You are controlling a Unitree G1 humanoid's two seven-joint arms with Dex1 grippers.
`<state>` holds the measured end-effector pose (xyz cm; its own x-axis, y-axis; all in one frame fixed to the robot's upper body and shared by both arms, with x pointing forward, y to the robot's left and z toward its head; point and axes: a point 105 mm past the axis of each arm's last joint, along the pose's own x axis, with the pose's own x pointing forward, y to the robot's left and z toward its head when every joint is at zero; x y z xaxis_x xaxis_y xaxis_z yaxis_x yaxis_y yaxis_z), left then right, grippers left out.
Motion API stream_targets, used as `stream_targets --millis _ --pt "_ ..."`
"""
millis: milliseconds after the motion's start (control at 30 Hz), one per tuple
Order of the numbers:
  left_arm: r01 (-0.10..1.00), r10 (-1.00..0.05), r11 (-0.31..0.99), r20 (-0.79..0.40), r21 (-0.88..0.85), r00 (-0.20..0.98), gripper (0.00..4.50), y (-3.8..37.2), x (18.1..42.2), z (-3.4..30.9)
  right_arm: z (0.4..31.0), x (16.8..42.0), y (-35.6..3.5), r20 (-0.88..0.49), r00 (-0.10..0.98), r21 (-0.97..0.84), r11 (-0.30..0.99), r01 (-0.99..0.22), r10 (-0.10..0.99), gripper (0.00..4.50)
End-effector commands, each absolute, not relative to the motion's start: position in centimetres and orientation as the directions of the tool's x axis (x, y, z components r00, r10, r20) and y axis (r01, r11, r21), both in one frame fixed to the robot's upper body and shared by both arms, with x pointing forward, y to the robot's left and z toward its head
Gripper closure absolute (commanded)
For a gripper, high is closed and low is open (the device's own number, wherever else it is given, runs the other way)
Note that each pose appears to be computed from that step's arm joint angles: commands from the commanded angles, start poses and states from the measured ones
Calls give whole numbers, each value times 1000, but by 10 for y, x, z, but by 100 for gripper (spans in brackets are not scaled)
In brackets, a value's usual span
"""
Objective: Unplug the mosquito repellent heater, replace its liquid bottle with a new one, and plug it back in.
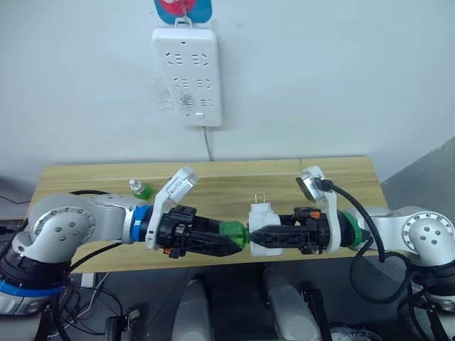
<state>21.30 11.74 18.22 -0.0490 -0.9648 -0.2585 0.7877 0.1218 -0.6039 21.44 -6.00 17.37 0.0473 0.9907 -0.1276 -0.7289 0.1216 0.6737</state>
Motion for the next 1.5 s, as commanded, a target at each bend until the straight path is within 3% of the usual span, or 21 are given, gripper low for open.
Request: stream_targets --millis 33,233,300,400,500,567,700,1033,1167,1367,1500 --pt "793 -969 124 -244 -597 -32 227 129 212 193 175 212 -65 -135 42 665 122 -736 990 139" --pt "777 -963 139 -267 -614 -38 227 136 204 186 173 216 -69 -152 62 658 148 -739 986 139" --pt "814 -945 173 -325 -554 -20 227 140 203 175 163 233 -79 -222 172 612 275 -742 960 139" --pt "865 -937 241 -339 -441 88 227 141 216 163 141 264 -100 -373 347 478 499 -723 861 139" --pt "911 -913 323 -336 -256 230 227 140 235 150 117 308 -137 -521 562 244 743 -623 642 139" --pt "931 -905 331 -332 -153 267 227 136 239 143 102 326 -162 -588 634 63 810 -583 503 139" --pt "956 -912 283 -329 -76 244 227 127 232 133 81 337 -187 -645 661 -102 814 -572 384 139" --pt "964 -915 265 -323 -25 243 227 119 234 125 68 344 -204 -682 643 -118 816 -566 348 139" --pt "966 -916 258 -319 -9 242 227 116 234 125 70 345 -203 -671 652 -113 821 -560 352 5" --pt "965 -917 262 -311 5 251 227 115 235 126 85 339 -202 -645 670 -106 826 -554 366 0" --pt "960 -918 278 -292 13 270 227 115 237 127 110 321 -201 -613 680 -91 818 -568 403 0"
